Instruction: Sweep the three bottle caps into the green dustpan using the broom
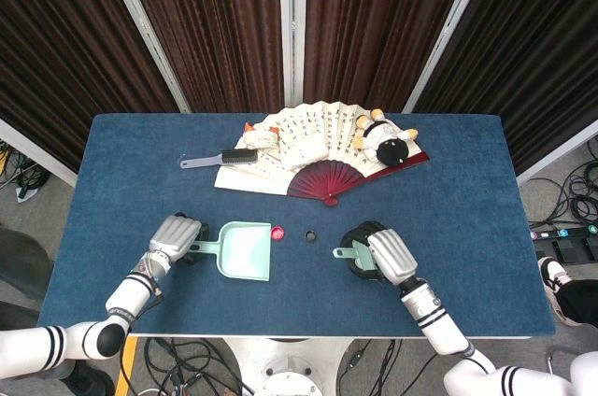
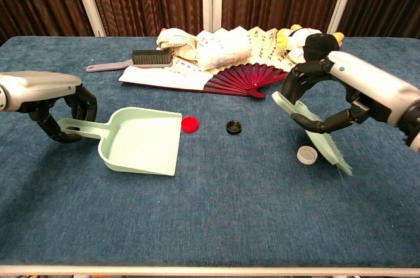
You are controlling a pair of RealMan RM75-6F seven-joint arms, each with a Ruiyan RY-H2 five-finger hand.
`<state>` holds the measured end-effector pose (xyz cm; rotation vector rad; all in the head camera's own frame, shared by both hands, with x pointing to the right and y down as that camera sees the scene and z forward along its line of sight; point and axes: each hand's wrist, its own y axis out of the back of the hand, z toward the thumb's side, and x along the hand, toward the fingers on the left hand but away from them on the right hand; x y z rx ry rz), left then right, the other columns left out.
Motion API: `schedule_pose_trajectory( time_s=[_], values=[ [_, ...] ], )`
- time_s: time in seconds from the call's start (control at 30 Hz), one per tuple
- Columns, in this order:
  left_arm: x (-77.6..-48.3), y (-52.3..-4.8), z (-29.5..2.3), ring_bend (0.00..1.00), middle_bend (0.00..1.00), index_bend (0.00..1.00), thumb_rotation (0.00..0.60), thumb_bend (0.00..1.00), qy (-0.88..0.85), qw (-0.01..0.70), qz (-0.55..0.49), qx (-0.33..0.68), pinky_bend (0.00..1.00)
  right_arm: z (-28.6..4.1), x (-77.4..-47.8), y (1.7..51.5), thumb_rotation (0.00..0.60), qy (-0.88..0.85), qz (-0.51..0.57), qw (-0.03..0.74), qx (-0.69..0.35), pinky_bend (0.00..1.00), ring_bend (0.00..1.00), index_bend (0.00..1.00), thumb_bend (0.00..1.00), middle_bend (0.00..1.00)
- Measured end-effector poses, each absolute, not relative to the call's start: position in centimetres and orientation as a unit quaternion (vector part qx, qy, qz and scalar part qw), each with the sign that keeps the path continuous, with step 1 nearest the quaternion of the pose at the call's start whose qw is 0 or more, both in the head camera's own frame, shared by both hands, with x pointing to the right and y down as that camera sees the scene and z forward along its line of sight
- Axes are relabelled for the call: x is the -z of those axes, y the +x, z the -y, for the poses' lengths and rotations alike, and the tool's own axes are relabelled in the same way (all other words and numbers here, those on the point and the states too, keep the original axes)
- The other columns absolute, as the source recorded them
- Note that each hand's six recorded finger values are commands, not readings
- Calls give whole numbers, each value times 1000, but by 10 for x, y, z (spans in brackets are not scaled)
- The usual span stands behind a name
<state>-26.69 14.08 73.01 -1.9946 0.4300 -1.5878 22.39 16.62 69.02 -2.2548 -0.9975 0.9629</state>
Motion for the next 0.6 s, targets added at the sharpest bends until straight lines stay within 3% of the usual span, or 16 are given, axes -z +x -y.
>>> schedule_pose_trajectory(
  time_s=[0.33, 0.6],
  values=[
    [-732, -273, -141, 366, 533, 578, 600, 394, -738, 261, -167, 599, 242, -157, -719, 184, 600, -839, 390, 207, -318, 248, 360, 795, 547, 687],
    [-732, -268, -138, 365, 533, 578, 600, 393, -736, 265, -171, 598, 242, -137, -724, 132, 600, -856, 388, 196, -278, 247, 363, 803, 549, 689]
  ],
)
